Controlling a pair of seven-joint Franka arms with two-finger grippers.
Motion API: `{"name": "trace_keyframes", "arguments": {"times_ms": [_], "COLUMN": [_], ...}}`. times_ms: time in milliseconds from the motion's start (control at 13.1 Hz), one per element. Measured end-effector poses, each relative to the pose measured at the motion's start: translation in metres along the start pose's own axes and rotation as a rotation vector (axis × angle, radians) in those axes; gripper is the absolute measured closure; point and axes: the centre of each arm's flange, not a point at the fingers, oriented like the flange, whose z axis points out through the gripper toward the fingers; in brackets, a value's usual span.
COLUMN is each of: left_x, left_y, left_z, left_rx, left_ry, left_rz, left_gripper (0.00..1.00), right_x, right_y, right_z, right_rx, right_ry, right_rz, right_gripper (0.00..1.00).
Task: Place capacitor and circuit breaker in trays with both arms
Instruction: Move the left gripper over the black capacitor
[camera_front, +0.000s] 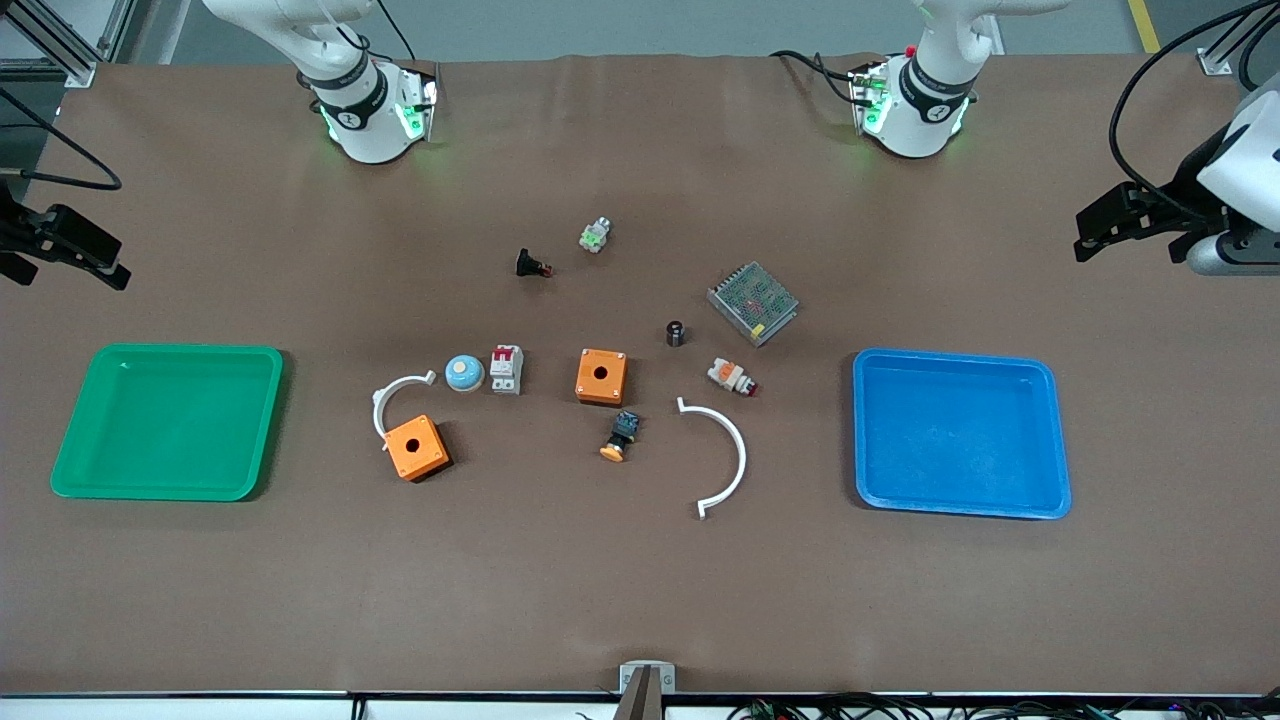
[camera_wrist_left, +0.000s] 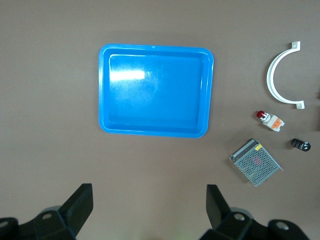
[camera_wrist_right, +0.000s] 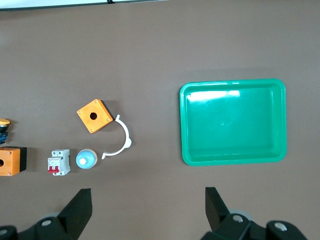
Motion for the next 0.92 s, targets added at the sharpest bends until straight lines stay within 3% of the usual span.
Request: {"name": "trace_keyframes", "arguments": {"times_ms": [459, 918], "left_x": [0.002, 0.027], "left_y": [0.006, 0.12], "left_z": [0.002, 0.07], "left_rx": [0.014, 0.008], "left_ry": [-0.001, -0.068], "left_rz": [0.013, -0.038], "left_gripper": [0.0, 0.0], "right_x": [0.0, 0.001], "right_y": [0.0, -0.001], "right_z": [0.0, 0.001], "right_rx": [0.0, 0.0], "right_ry": [0.0, -0.002], "right_rz": [0.0, -0.001], "right_gripper": [0.0, 0.0]}}
